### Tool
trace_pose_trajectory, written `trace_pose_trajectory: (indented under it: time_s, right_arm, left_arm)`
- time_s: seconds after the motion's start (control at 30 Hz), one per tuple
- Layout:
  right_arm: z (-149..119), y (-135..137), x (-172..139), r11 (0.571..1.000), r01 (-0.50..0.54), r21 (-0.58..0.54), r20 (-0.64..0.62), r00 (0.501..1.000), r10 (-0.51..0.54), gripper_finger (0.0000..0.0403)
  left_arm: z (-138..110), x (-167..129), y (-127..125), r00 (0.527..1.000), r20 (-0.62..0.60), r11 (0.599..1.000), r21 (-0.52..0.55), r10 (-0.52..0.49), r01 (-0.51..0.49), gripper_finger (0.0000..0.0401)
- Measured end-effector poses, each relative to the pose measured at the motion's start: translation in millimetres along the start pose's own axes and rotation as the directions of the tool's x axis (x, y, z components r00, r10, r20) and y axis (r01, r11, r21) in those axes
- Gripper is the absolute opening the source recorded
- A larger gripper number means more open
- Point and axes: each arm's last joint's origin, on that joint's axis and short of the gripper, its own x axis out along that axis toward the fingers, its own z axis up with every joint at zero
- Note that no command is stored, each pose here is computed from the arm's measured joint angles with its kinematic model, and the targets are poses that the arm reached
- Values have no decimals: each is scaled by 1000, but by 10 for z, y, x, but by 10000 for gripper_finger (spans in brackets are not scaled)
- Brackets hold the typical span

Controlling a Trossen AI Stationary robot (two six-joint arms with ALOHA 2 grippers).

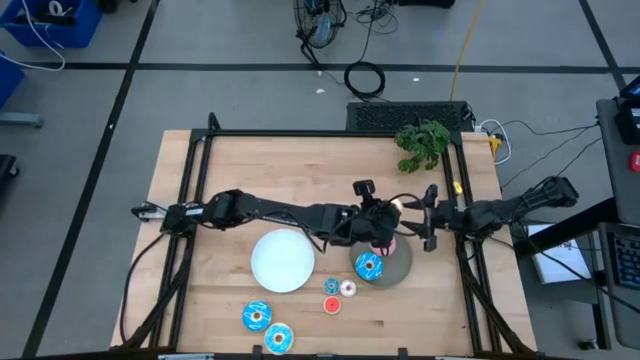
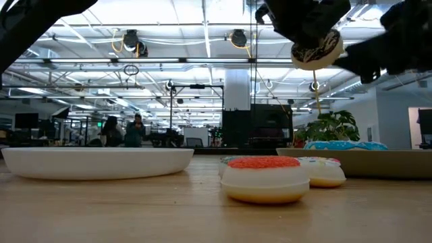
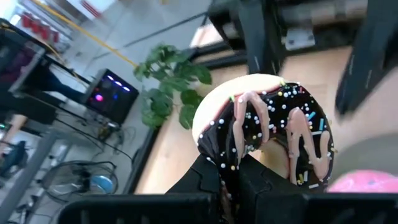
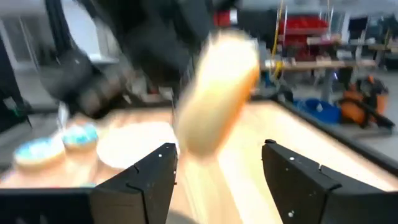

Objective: Pick & Place donuts
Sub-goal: Put the large black donut on the gray plate

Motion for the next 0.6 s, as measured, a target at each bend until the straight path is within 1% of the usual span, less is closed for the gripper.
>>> trace_pose_trajectory:
  time_s: [0.03,0.1,0.23,0.33,0.47,0.6]
  right_arm:
    - [-6,6,14,1000,2,2,-19,1000,-2,219]
    - [61,23,44,1000,4,26,9,1000,-4,218]
    - [88,33,92,998,56,41,36,998,-58,221]
    - [129,45,109,997,45,69,75,996,-50,226]
    - [157,50,115,995,42,89,99,994,-51,227]
    - [166,51,116,993,38,111,107,993,-50,220]
  left_arm:
    - [13,-2,3,1000,9,1000,2,11,-11,14]
    - [32,4,15,999,23,1000,8,22,-22,14]
    - [34,9,27,999,22,999,24,43,-44,14]
    - [6,38,6,996,5,994,59,90,-90,14]
    - [-32,79,-69,997,0,993,83,83,-83,14]
    - [-48,92,-98,996,-4,992,98,85,-84,14]
